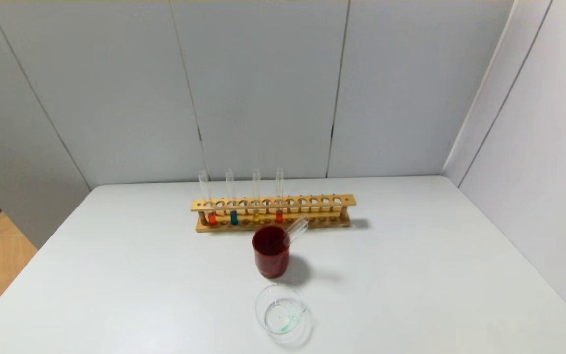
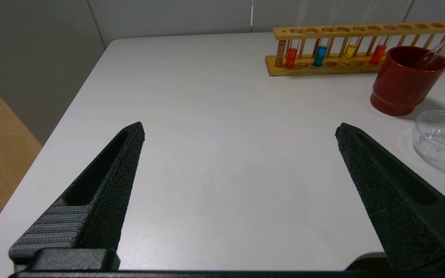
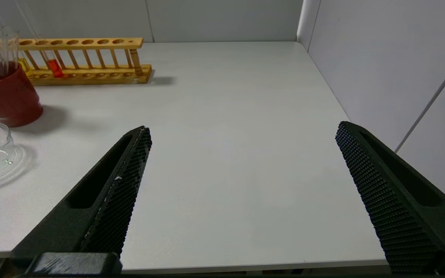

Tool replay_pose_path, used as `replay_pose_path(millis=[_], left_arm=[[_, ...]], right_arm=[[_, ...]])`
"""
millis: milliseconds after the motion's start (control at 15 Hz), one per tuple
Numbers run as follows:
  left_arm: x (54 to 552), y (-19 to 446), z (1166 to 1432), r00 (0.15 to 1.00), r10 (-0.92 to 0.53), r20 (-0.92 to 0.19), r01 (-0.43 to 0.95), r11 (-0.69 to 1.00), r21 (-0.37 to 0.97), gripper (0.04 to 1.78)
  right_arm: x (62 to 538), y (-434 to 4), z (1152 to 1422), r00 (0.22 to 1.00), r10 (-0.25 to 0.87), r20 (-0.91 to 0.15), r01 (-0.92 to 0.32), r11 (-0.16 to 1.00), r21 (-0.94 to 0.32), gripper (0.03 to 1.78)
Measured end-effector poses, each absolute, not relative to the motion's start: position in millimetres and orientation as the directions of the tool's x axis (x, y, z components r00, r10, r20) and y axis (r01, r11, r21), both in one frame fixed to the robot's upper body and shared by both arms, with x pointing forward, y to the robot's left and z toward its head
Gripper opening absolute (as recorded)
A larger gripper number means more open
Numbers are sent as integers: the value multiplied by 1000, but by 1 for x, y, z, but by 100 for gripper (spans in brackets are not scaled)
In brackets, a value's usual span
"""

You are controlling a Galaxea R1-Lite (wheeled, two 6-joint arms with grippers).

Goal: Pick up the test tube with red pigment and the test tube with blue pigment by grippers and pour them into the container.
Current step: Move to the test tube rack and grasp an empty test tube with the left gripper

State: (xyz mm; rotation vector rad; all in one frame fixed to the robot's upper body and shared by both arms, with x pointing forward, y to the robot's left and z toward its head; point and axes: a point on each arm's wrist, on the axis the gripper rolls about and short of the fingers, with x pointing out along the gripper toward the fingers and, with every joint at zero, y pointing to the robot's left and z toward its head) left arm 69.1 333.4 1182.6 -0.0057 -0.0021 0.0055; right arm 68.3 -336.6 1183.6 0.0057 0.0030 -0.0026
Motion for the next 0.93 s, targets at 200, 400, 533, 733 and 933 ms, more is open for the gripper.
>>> replay_pose_path(millis=[200,400,533,733,933], left_arm=[[69,333,1182,1000,7,1,-7,1000,-3,175],[69,333,1182,1000,7,0,-7,1000,5,175],[69,333,1183,1000,6,2,-6,1000,-1,175],[69,333,1183,1000,6,3,-6,1000,-5,175],[69,333,1183,1000,8,3,-8,1000,-4,175]], right_arm=[[68,-337,1184,1000,-3,-3,3,1000,6,174],[68,-337,1184,1000,-3,-3,3,1000,6,174],[68,-337,1184,1000,-2,-3,2,1000,6,174],[68,-337,1184,1000,-3,-3,3,1000,6,174],[68,-337,1184,1000,-3,-3,3,1000,6,174]])
